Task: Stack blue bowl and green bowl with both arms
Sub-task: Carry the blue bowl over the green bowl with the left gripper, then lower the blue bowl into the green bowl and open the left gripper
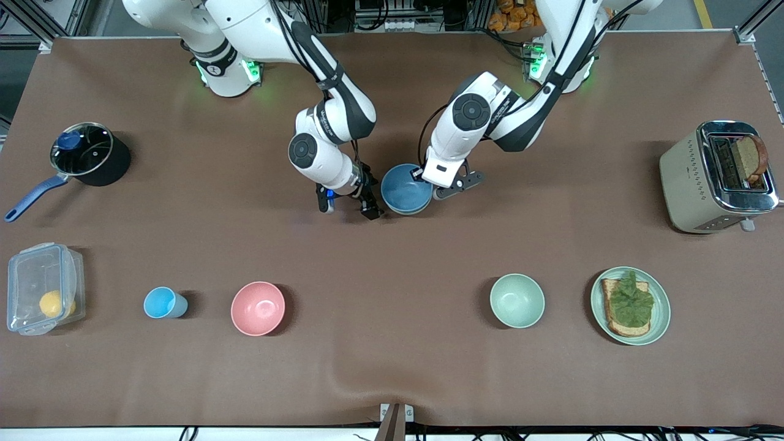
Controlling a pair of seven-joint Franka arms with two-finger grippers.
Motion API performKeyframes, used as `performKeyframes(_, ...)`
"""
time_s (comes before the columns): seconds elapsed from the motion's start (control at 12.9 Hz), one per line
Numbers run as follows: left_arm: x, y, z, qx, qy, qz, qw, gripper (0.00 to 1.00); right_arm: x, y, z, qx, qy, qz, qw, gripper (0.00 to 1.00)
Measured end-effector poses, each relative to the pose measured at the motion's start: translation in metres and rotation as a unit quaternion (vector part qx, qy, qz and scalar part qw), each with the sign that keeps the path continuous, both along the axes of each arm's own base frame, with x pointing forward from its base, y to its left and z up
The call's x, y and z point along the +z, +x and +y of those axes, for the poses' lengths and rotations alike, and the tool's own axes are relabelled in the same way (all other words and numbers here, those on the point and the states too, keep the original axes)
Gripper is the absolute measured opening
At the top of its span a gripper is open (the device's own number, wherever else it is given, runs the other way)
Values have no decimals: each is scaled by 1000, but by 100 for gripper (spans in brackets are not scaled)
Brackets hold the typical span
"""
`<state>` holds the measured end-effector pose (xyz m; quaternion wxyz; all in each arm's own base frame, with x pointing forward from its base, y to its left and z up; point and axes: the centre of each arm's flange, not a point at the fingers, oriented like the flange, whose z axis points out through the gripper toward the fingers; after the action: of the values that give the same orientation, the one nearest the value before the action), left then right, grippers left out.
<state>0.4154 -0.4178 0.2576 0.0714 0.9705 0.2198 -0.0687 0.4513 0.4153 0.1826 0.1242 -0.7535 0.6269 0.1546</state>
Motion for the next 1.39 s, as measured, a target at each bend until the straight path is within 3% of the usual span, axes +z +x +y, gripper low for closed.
performKeyframes(0.54, -14, -2, 0, 1, 4, 9, 1000, 6, 0, 0, 0, 0, 0, 0, 1000, 100)
performKeyframes(0.7, -16, -2, 1, 2, 5, 11, 1000, 21, 0, 0, 0, 0, 0, 0, 1000, 100)
performKeyframes(0.77, -16, -1, 1, 3, 5, 11, 1000, 22, 0, 0, 0, 0, 0, 0, 1000, 100)
performKeyframes(1.08, -15, 0, 0, 5, 2, 8, 1000, 62, 0, 0, 0, 3, 0, 1, 1000, 100)
performKeyframes(1.31, 8, 14, -1, 13, -13, -13, 1000, 96, -6, -3, -6, 22, -4, -3, 1000, 100)
performKeyframes(1.39, 25, 23, 4, 21, -19, -25, 999, 100, -8, -4, -11, 28, -7, -3, 1000, 100)
